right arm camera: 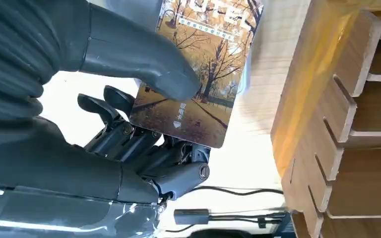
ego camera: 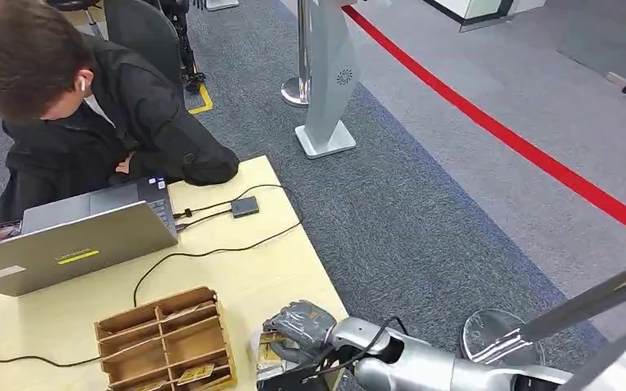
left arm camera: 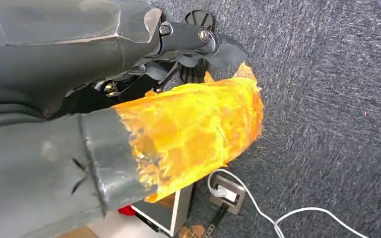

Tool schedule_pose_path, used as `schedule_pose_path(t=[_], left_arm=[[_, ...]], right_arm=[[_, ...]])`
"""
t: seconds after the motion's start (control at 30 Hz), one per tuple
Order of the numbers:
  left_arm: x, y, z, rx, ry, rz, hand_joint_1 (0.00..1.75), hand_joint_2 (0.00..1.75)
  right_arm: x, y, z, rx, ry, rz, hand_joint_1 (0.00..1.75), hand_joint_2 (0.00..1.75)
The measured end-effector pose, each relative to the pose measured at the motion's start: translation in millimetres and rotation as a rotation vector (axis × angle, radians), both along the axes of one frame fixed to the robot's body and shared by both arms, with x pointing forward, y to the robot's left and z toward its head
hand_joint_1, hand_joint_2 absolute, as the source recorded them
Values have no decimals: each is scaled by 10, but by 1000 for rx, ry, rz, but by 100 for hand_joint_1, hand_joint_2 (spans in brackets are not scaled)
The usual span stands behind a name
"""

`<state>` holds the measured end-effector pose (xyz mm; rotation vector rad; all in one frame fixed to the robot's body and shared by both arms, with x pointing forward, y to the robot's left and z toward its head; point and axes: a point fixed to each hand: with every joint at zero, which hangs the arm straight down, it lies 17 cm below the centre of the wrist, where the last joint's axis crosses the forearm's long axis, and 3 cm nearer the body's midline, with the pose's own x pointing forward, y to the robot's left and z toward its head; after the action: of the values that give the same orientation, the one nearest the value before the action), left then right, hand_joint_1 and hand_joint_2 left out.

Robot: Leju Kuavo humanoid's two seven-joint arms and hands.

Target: Pass the card to the sensor for recognition and then transmit it.

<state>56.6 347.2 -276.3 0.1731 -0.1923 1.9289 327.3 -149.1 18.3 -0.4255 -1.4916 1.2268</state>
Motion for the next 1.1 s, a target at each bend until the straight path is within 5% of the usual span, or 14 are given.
schedule_pose_path(t=[1.1], left_arm=[[-3,-2,0,-1,0,2,0,0]], right_arm=[[4,-21,-32,-15,7,-6,175,175]])
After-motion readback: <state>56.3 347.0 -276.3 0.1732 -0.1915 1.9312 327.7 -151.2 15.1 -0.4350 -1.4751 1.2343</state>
